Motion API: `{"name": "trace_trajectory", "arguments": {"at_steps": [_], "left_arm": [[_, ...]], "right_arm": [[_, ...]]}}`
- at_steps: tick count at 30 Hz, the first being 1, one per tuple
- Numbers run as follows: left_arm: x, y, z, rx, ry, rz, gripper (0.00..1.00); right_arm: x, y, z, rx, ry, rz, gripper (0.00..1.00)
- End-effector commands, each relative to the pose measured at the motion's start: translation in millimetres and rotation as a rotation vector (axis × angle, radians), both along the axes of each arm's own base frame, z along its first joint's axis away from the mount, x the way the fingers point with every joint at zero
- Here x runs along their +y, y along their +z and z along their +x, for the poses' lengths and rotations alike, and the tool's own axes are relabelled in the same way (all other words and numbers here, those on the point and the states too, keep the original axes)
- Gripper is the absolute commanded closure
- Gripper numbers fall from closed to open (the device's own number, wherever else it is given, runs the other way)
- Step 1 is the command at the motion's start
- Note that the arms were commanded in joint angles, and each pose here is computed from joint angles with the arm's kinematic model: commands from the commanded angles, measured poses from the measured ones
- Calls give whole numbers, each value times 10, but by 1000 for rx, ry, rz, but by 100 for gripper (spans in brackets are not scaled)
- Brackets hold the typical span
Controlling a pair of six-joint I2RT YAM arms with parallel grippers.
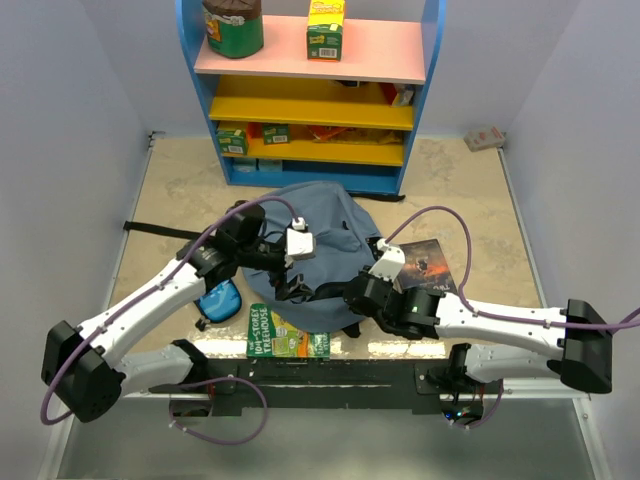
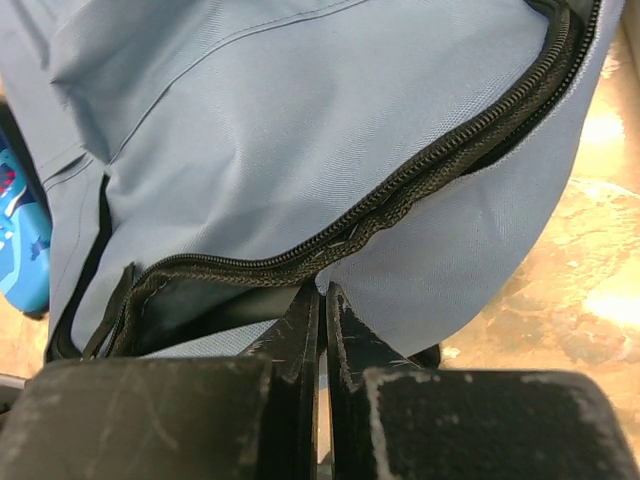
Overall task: Pack the student bag
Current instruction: Adjust the student bag at the center of the board.
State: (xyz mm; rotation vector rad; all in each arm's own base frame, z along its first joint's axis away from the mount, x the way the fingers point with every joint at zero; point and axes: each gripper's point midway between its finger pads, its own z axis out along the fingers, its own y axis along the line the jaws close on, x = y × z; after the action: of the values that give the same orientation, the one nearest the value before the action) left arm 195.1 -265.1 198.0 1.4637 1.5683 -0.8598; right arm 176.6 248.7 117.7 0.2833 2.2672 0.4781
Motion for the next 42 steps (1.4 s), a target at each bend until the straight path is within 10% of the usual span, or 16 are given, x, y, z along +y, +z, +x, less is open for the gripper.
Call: {"name": "trace_trajectory", "arguments": {"at_steps": [1, 17, 23, 42], "left_arm": [[-217, -2, -86, 35, -70, -79, 3], [-475, -439, -86, 58, -64, -43, 2], [-462, -488, 315, -82, 83, -21, 29], [-532, -560, 133, 15, 12, -40, 24]], "right_arm": [[54, 227, 86, -79, -30, 70, 100], [140, 324, 79, -117, 18, 139, 100], [218, 391, 57, -146, 63, 160, 100], [205, 266, -22, -128, 98, 120, 100]]}}
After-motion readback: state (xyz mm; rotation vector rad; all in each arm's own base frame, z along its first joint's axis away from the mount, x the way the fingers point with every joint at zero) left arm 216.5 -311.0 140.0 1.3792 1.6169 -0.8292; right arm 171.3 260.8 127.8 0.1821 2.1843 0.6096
